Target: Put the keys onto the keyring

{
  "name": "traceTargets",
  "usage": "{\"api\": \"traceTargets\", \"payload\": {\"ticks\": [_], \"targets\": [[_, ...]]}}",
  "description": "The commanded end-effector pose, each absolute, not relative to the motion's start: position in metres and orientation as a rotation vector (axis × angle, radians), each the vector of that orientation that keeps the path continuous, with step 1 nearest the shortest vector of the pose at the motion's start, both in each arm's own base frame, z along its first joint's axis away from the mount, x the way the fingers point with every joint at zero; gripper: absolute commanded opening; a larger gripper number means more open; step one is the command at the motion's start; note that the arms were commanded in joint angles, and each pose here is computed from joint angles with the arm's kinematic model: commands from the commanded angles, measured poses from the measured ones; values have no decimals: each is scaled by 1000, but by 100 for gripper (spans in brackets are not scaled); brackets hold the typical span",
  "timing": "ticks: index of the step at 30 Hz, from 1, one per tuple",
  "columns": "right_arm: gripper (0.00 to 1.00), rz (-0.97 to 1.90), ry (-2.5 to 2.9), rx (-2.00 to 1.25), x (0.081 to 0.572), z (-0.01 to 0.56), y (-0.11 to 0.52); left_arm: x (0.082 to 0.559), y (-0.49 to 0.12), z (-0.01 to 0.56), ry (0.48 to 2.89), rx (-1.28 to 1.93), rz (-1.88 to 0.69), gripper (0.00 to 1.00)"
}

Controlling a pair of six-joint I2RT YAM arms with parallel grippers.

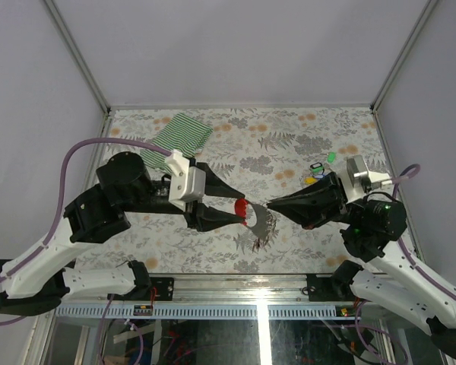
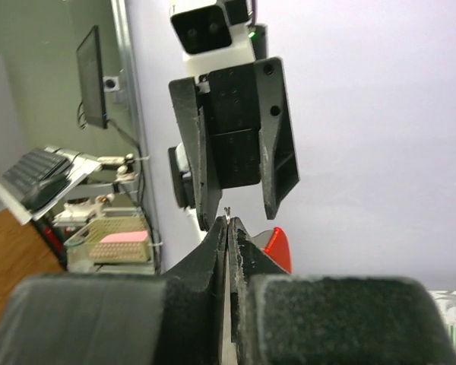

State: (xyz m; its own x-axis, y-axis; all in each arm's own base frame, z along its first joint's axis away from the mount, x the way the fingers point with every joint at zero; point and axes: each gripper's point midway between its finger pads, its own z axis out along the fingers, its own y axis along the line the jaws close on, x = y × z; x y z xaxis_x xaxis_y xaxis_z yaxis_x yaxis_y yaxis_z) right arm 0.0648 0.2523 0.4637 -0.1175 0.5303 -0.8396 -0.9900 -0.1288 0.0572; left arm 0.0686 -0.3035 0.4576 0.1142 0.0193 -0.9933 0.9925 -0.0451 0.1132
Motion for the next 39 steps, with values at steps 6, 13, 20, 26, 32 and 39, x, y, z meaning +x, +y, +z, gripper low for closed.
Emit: {"api": "traceTargets", "payload": {"ticks": [6,13,20,26,32,39], "targets": [[0,1407,683,-569,92,493,230,80,-299,486,1057,1126,-1147,42],[0,1409,651,-593,91,497,234,82,-314,478,1048,1120,-1189,42],[0,1416,641,-648,83,498,237,90,-321,476,1055,1115,-1168,42],[0,1437,632,-684,77,497,238,92,-324,474,1060,1118,-1160,41],[0,1458,627,-702,73,496,240,91,-328,473,1056,1137,-1170,41],[0,1461,627,-713,73,496,241,92,-333,471,1056,1152,-1178,41]]}}
